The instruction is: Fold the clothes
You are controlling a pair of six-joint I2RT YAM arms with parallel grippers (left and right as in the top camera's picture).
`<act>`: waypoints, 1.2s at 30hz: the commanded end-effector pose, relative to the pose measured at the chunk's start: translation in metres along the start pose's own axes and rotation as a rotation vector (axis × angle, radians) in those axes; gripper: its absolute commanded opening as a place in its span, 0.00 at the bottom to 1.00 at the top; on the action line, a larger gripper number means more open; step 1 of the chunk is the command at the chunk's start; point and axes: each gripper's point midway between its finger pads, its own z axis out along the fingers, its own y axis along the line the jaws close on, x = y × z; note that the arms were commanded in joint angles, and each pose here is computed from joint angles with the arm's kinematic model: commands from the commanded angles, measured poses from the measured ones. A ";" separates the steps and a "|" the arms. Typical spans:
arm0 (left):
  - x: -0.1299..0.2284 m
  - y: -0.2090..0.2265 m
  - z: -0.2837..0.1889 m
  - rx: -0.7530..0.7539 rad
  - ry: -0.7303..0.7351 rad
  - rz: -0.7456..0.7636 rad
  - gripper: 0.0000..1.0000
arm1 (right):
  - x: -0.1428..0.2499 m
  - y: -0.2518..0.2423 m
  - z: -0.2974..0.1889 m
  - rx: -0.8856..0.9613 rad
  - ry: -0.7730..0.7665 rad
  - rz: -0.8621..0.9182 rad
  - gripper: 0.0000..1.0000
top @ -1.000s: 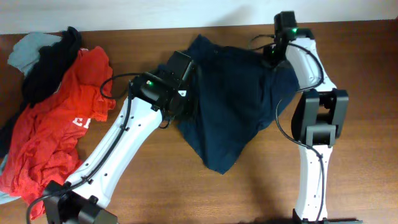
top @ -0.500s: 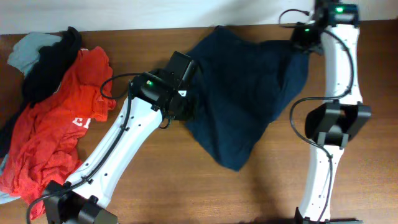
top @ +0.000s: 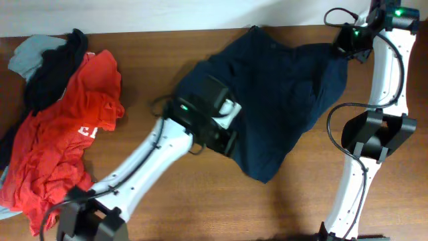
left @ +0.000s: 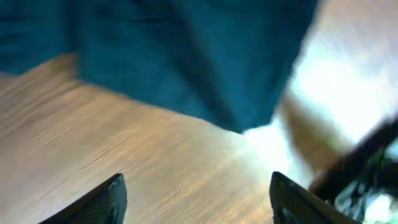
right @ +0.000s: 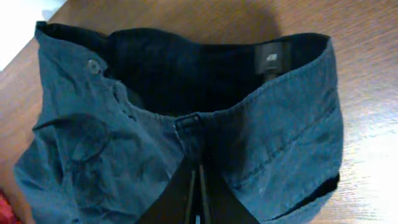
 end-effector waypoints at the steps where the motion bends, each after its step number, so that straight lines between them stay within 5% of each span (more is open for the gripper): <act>1: 0.003 -0.038 0.007 0.089 -0.012 0.225 0.78 | -0.002 0.008 -0.002 -0.030 -0.010 -0.019 0.04; 7: -0.007 -0.037 0.033 -0.080 -0.033 0.347 0.86 | -0.002 0.008 -0.002 -0.032 -0.007 -0.018 0.04; 17: -0.015 -0.051 0.074 -0.003 -0.032 0.467 0.87 | -0.003 0.004 -0.003 -0.030 -0.010 -0.012 0.04; 36: -0.017 -0.087 0.135 -0.138 -0.073 0.644 0.87 | -0.009 -0.023 -0.011 -0.017 -0.012 0.016 0.04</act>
